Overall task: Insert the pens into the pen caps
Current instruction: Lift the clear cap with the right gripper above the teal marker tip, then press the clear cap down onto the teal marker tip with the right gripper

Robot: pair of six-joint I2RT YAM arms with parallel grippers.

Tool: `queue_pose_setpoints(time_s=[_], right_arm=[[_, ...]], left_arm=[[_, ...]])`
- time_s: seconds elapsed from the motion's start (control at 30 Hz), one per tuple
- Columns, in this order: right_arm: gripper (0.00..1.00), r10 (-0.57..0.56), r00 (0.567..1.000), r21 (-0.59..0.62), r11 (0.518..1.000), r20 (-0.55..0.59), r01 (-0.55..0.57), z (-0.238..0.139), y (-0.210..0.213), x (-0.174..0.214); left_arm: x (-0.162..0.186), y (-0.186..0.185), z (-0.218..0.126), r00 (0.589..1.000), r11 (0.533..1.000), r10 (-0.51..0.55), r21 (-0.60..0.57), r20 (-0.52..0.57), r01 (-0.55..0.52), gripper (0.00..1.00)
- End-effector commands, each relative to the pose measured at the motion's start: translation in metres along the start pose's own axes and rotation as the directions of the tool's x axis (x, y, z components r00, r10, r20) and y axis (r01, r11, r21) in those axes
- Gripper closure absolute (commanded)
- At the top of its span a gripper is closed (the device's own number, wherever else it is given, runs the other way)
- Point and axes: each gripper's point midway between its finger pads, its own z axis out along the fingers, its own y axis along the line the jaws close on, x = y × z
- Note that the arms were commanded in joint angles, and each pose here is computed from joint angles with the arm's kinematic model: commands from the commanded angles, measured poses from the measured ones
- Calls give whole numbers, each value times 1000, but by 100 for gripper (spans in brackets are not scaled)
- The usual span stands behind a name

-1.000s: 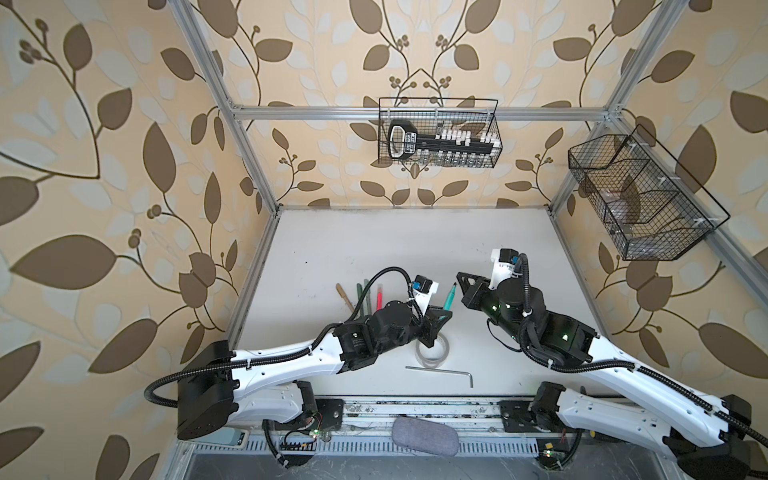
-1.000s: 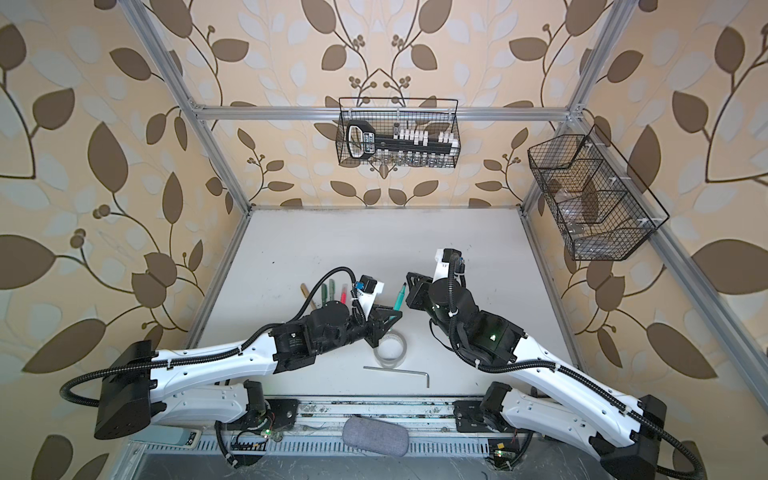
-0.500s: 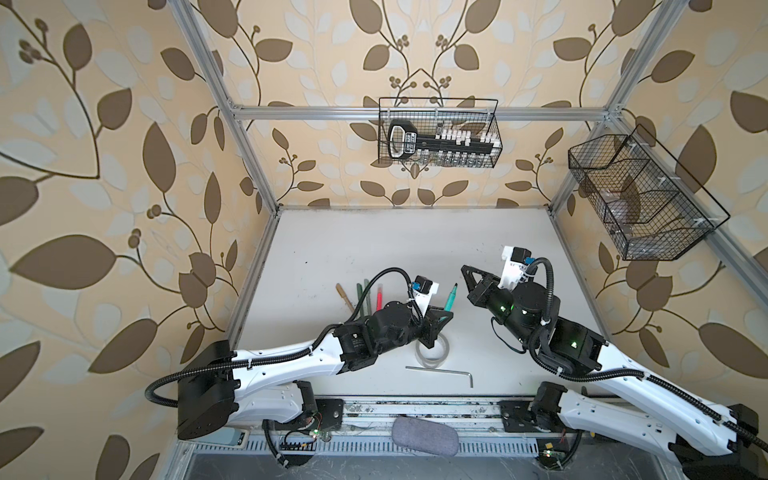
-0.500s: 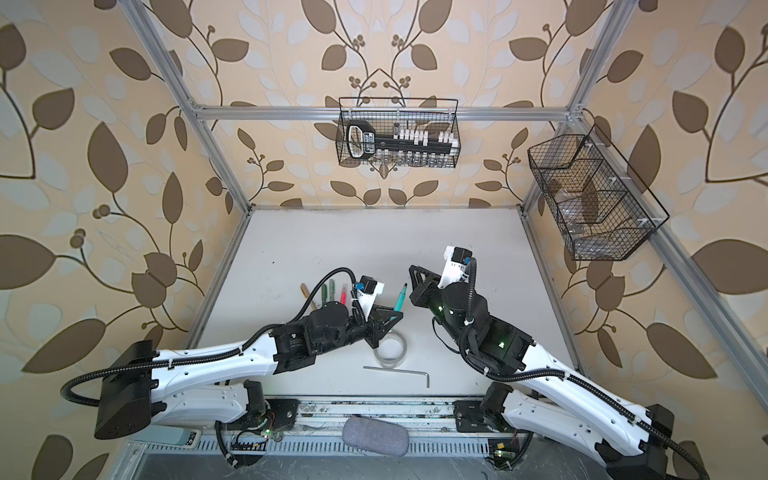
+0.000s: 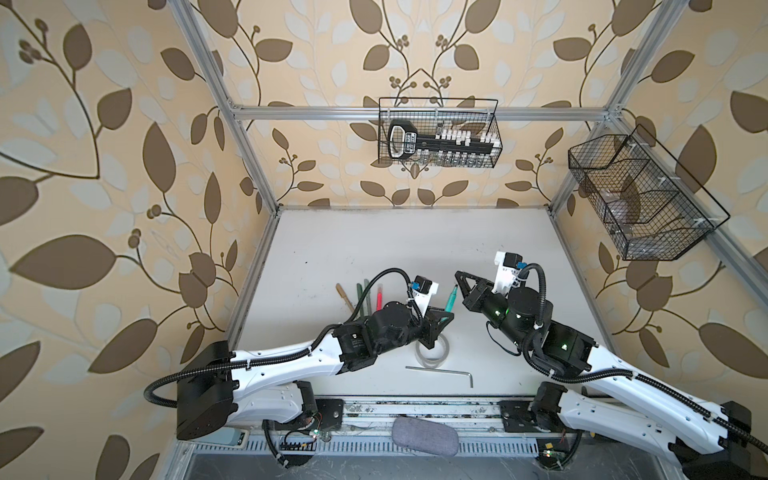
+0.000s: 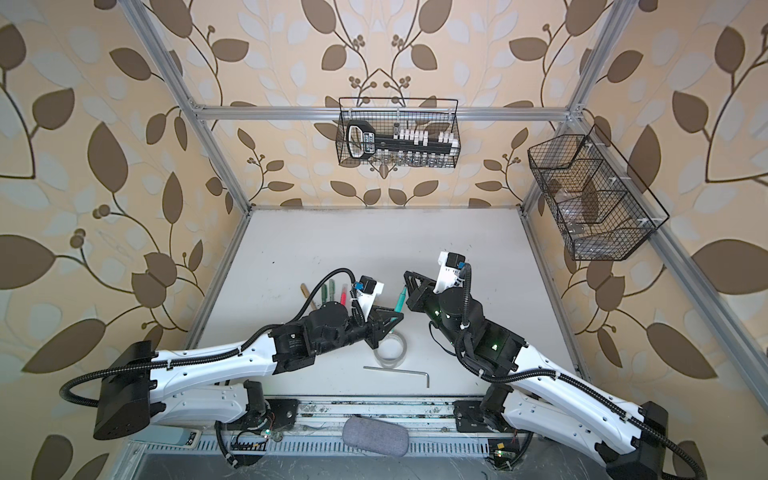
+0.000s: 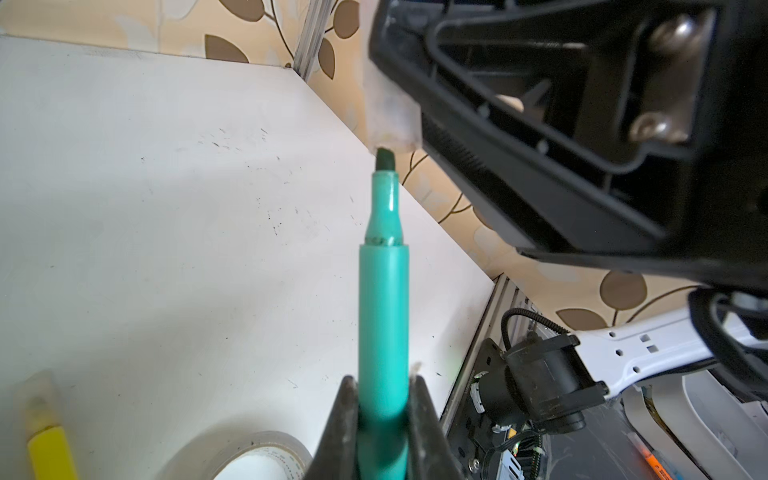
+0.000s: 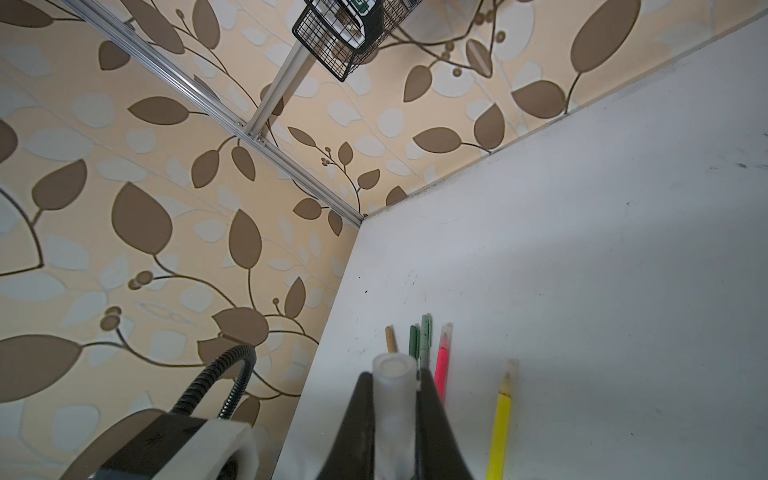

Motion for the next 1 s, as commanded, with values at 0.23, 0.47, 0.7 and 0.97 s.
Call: queue_pose_setpoints(time_s=[0.23, 0.47, 0.7, 0.97], right_arm=[[88, 33, 999, -34, 999, -23, -34, 1, -7, 10], [87, 66, 996, -110, 991, -53, -71, -1, -4, 27], [89, 87, 994, -203, 974, -70, -100, -7, 6, 41], [70, 78, 994, -231, 969, -73, -93, -15, 9, 47]], left_arm=[[-14, -10, -9, 998, 999, -19, 30, 56, 17, 100], [-17, -9, -10, 995, 998, -59, 38, 78, 56, 100], [-24, -1, -11, 984, 982, -159, 114, 84, 149, 100], [-31, 0, -25, 978, 980, -165, 132, 130, 147, 100]])
